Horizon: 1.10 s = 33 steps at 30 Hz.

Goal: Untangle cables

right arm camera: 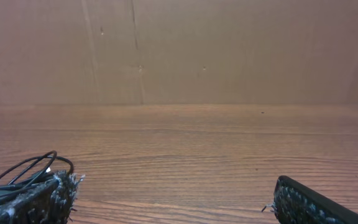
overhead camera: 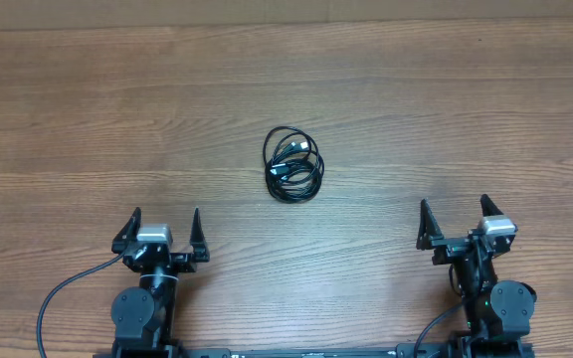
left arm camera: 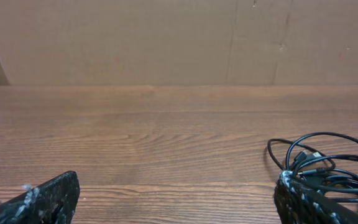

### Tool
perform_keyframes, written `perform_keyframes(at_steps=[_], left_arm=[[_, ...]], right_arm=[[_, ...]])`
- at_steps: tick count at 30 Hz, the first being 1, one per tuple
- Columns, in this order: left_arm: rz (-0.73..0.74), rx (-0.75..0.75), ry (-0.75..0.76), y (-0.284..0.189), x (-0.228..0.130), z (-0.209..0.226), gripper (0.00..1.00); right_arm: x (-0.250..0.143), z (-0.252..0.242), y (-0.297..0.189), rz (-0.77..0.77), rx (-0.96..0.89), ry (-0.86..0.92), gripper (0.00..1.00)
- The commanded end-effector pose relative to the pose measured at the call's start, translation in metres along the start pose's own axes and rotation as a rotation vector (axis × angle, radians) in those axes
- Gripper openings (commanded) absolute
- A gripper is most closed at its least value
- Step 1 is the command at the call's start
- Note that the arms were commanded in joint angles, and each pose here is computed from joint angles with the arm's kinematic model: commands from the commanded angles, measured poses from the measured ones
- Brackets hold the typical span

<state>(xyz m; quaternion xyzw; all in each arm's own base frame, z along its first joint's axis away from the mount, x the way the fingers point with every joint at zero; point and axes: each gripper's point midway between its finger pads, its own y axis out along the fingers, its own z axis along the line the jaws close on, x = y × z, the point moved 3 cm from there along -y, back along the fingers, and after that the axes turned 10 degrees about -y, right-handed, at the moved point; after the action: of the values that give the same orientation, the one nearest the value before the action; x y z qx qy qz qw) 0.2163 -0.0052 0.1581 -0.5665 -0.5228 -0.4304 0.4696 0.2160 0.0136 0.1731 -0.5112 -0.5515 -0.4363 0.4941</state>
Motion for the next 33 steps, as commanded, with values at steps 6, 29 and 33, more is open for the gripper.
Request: perform_keyframes(at_steps=[6,29,33], left_arm=[[-0.003,-0.015,0.016,0.0,0.0,-0.003,1.0],[-0.377,-0.485,-0.067,-0.069,0.166,-0.084,1.0],[-0.071,-0.327,0.054,-0.056,0.186,-0.079,1.0]], right_arm=[[0.0,-0.002,0.0,-0.014,-0.013,0.001,1.0],[0.156,0.043,-0.057,-0.39,0.456,0.167,1.0],[0.167,0.03,-0.044,-0.139,0.385,0.136,1.0]])
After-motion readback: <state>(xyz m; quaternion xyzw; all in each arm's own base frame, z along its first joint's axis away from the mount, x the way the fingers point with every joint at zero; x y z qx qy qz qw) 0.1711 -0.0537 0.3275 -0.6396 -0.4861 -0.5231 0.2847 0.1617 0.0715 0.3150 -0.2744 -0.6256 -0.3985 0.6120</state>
